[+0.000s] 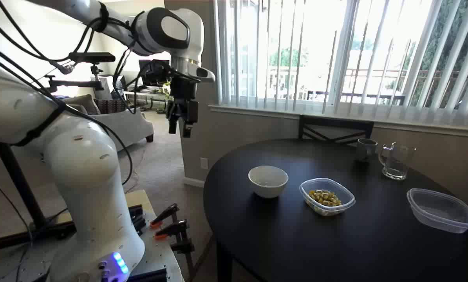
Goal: Transfer the candy to the white bowl
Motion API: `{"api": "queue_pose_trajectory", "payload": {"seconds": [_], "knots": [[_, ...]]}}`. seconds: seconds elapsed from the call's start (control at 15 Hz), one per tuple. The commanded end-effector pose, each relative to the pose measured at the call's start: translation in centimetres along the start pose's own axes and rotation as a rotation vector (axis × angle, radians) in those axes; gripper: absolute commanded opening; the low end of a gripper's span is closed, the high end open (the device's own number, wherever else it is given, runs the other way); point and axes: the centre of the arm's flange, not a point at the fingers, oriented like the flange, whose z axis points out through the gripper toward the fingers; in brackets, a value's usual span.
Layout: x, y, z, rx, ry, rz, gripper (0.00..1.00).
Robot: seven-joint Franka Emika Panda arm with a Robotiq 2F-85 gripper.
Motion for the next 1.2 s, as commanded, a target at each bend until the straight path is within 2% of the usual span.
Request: {"api": "queue_pose_trajectory", "payload": {"seconds": [0.0, 1.0, 1.13], "knots": [[0.0, 0.0, 0.0, 0.0, 0.0, 0.0, 1.0], [0.0, 0.0, 0.0, 0.0, 0.0, 0.0, 1.0], [2.1, 0.1, -0.9, -0.001, 0.033, -0.018, 1.0]]}}
